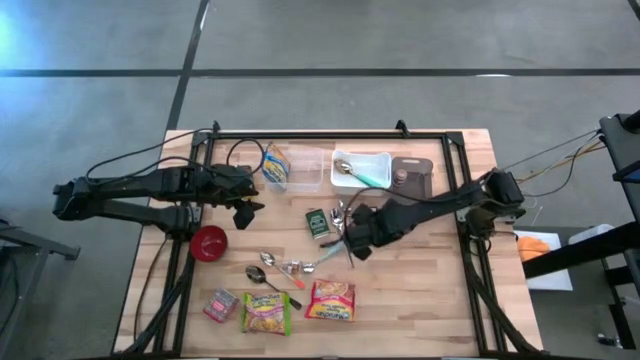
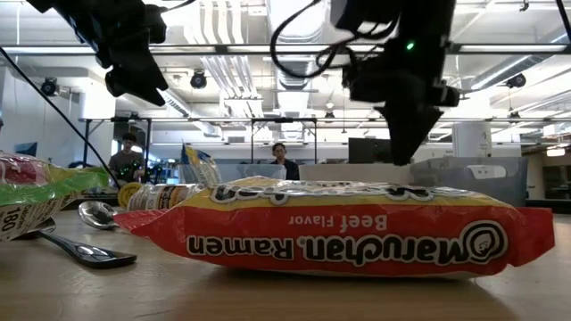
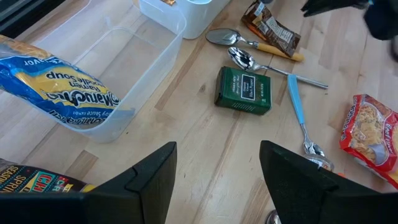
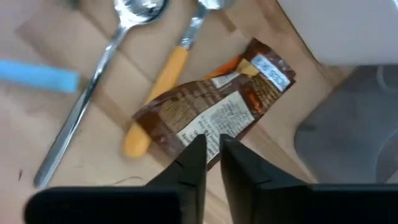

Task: Pick & Place Food Item
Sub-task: Put the orange seasoning bag into the black bin

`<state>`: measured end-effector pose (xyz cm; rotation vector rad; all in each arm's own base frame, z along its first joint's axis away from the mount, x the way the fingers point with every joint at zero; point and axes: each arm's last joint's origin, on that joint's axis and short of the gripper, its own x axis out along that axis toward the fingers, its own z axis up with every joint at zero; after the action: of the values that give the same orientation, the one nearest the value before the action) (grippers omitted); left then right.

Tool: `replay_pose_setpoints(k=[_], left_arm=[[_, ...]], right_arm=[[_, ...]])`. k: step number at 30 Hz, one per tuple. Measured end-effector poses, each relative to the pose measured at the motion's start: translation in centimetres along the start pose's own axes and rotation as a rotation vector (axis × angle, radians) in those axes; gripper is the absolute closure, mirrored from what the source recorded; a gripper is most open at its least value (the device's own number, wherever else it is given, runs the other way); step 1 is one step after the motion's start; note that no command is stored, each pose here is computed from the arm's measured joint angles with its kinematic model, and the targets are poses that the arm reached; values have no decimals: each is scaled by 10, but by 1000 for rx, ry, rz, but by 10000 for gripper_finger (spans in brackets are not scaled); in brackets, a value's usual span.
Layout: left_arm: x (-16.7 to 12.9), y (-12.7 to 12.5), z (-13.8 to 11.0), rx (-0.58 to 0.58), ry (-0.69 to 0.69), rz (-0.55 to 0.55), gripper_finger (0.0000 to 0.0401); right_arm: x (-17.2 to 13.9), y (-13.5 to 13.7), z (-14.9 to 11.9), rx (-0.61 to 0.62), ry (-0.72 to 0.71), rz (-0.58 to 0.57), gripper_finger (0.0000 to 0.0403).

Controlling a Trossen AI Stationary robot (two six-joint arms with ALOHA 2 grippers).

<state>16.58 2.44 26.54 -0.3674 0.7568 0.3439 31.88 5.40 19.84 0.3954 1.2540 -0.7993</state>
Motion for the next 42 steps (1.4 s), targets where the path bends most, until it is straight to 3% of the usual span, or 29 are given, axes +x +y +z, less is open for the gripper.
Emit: replay_pose_setpoints(k=[10, 19, 28, 38, 42], left_arm=[[0, 0, 0, 0, 0, 0, 166], [0, 0, 0, 0, 0, 0, 166], [0, 0, 0, 0, 0, 0, 166], [0, 0, 0, 0, 0, 0, 166], [0, 0, 0, 0, 0, 0, 166]], right_arm=[[16, -8, 13, 152, 83, 81, 211], [26, -10, 8, 288, 110, 81, 136], [49, -15, 6, 403, 118, 144, 102], [68, -26, -12, 507, 152, 73, 101], [69, -27, -13, 507, 153, 72, 122]])
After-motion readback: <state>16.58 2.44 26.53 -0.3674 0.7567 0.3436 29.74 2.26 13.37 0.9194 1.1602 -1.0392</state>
